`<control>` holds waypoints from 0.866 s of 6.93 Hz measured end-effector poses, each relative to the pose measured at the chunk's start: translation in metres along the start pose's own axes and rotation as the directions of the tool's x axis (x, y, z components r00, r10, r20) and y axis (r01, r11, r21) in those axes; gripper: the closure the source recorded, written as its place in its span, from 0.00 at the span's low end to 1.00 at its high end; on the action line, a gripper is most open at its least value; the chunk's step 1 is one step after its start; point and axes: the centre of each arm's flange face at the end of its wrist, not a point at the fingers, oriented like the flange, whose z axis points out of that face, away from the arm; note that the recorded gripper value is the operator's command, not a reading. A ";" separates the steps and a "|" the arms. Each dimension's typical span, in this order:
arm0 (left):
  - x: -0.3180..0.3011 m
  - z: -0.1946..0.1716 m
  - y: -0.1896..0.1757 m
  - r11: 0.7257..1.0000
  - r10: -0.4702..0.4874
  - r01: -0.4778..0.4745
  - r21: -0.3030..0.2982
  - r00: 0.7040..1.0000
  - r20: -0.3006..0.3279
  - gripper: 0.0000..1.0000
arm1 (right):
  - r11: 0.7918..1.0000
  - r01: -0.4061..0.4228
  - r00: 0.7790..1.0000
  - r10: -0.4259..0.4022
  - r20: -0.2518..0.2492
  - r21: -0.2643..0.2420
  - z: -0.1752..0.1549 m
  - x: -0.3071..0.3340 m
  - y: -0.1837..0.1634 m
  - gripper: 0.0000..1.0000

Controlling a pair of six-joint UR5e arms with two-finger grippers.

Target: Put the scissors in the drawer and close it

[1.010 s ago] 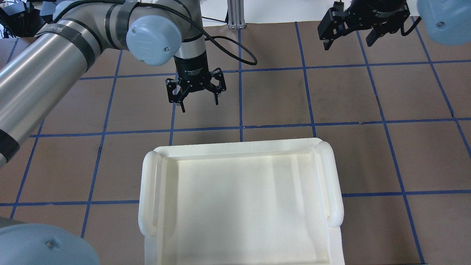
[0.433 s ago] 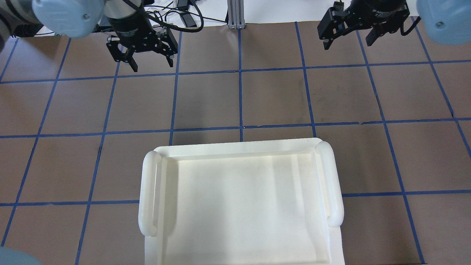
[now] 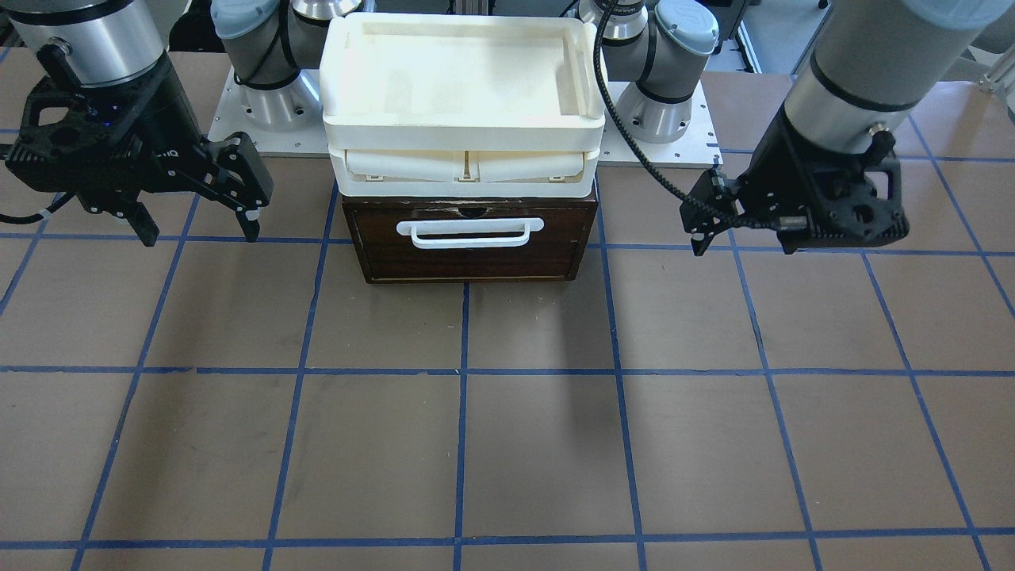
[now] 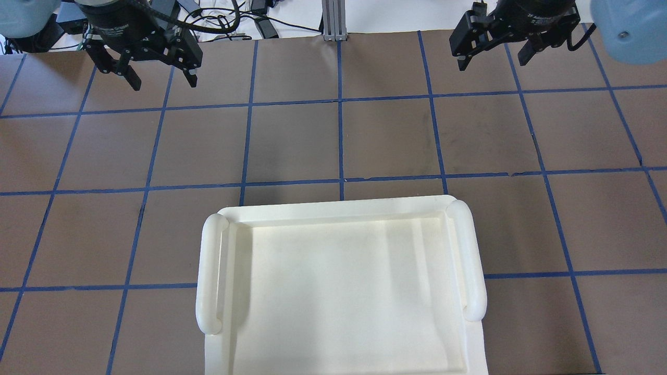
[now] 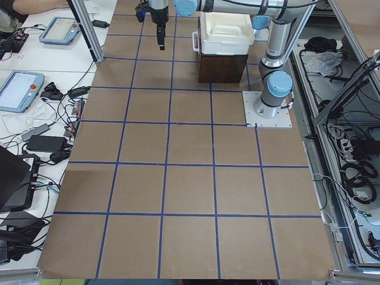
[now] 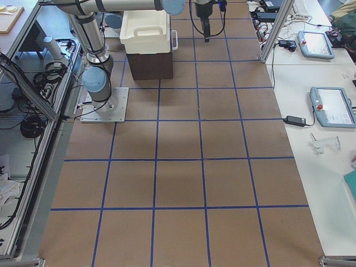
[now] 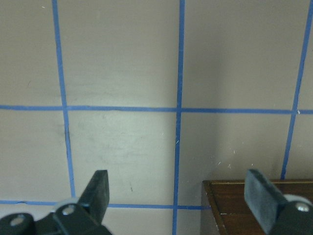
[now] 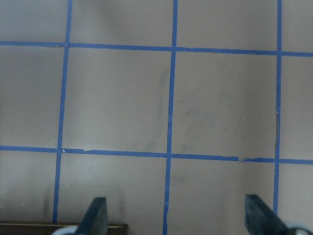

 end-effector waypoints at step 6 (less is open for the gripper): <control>-0.023 0.004 0.026 1.000 0.014 -0.014 -0.024 1.000 -0.013 0.00 | 1.000 -0.005 1.000 0.005 0.003 0.001 0.000 -0.001 0.000 0.00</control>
